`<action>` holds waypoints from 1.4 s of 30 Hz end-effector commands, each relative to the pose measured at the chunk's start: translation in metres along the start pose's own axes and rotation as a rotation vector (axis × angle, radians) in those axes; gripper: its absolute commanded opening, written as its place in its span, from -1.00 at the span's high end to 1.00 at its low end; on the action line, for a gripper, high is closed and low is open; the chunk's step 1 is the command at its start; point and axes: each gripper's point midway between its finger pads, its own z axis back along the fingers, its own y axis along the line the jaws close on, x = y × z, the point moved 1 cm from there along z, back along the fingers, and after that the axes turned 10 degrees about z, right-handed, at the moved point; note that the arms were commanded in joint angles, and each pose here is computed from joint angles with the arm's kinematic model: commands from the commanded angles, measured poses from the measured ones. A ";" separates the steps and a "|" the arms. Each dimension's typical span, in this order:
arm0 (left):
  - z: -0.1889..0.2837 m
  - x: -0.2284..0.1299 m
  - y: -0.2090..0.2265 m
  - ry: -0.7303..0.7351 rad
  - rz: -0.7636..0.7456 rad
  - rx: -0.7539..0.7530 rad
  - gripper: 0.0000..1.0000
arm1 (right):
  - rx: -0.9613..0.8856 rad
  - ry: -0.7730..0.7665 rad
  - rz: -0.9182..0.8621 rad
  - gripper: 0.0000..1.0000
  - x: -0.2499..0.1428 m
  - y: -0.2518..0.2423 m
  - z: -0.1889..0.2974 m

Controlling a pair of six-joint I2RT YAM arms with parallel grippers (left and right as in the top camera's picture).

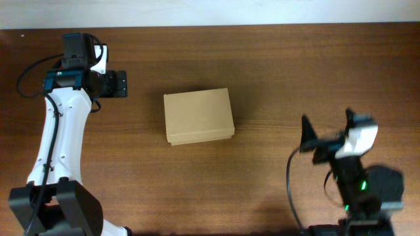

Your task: Pack container

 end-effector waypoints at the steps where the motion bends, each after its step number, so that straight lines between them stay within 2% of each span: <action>1: 0.000 0.004 0.000 -0.007 -0.006 -0.003 -0.99 | -0.014 -0.021 -0.010 -0.98 -0.026 0.004 0.011; 12: 0.000 0.004 0.000 -0.006 -0.006 -0.003 -0.99 | -0.017 0.029 -0.015 -0.98 -0.113 0.017 0.009; 21: 0.000 0.004 0.000 -0.006 -0.006 -0.002 -0.99 | -0.083 0.060 -0.022 -0.98 -0.129 0.005 0.008; 26: 0.000 0.004 0.000 -0.006 -0.006 -0.002 -0.99 | -0.066 0.161 -0.036 -0.98 -0.153 0.010 0.011; 36: 0.000 0.004 0.000 -0.007 -0.006 -0.003 -0.99 | -0.066 0.163 -0.036 -0.98 -0.153 0.010 0.011; 39: 0.028 0.013 0.001 -0.077 -0.002 -0.010 -0.99 | -0.066 0.163 -0.036 -0.98 -0.153 0.010 0.011; 42: 0.107 0.023 0.011 -0.275 -0.013 0.022 -0.99 | -0.066 0.163 -0.036 -0.98 -0.153 0.010 0.011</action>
